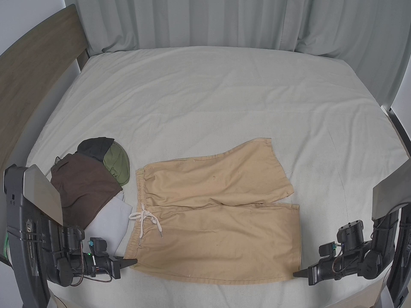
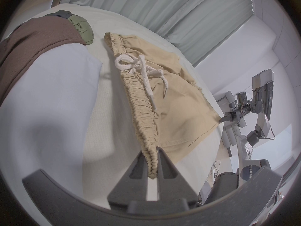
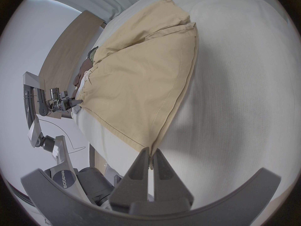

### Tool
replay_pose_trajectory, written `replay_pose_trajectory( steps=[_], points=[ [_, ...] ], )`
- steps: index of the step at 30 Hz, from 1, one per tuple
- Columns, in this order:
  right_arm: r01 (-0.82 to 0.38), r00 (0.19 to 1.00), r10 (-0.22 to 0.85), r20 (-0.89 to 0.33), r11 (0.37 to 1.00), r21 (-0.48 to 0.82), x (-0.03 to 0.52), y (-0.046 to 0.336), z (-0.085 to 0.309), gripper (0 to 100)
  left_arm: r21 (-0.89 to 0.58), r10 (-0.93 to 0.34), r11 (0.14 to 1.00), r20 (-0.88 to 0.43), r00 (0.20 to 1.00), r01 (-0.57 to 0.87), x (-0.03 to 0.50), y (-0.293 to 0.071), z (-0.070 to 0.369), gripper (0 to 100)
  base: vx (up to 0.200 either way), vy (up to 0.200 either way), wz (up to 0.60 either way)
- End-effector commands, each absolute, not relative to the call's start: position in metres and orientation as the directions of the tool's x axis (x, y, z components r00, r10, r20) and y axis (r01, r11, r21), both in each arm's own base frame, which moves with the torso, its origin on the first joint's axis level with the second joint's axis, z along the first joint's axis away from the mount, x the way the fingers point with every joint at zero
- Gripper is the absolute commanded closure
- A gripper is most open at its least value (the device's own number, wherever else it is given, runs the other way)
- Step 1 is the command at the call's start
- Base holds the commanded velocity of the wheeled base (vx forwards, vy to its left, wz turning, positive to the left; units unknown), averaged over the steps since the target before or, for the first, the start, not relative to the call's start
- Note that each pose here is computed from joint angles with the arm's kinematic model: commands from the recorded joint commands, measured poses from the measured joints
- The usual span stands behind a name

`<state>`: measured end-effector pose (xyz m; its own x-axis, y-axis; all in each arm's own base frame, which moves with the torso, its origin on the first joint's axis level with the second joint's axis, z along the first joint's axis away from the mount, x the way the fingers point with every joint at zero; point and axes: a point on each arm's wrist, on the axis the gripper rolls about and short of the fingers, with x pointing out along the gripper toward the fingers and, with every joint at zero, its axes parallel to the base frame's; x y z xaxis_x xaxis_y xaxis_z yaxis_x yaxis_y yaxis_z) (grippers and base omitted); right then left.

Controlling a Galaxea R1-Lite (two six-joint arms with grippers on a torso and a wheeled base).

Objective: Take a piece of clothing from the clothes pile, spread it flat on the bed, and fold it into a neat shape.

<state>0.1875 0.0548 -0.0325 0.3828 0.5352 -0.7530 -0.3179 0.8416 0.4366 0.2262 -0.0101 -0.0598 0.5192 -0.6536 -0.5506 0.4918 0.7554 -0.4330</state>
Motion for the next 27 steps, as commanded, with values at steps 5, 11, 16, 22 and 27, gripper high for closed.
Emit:
replay_pose_trajectory(
  steps=[5,11,16,22,27],
  points=[
    [-0.342,0.361,0.557,-0.748,0.825,0.449,0.180,0.054,-0.024,100,-0.448,-0.654,0.755,-0.571,0.497,0.479,0.216,-0.010,-0.060,100,0.000,0.000,0.00],
    [-0.346,0.367,0.559,-0.743,0.824,0.449,0.180,0.053,-0.023,100,-0.449,-0.654,0.755,-0.571,0.497,0.478,0.216,-0.009,-0.060,100,0.000,0.000,0.00],
    [-0.352,0.379,0.565,-0.733,0.821,0.450,0.182,0.053,-0.022,100,-0.461,-0.682,0.730,-0.539,0.493,0.506,0.219,-0.010,-0.057,100,0.000,0.000,0.00],
    [-0.394,0.428,0.597,-0.678,0.799,0.455,0.188,0.055,-0.016,100,-0.474,-0.722,0.692,-0.477,0.501,0.545,0.225,-0.013,-0.043,100,0.000,0.000,0.00],
    [-0.419,0.477,0.616,-0.627,0.786,0.455,0.194,0.057,-0.011,100,-0.498,-0.735,0.677,-0.431,0.523,0.542,0.233,-0.019,-0.028,100,0.000,0.000,0.00]
  ],
)
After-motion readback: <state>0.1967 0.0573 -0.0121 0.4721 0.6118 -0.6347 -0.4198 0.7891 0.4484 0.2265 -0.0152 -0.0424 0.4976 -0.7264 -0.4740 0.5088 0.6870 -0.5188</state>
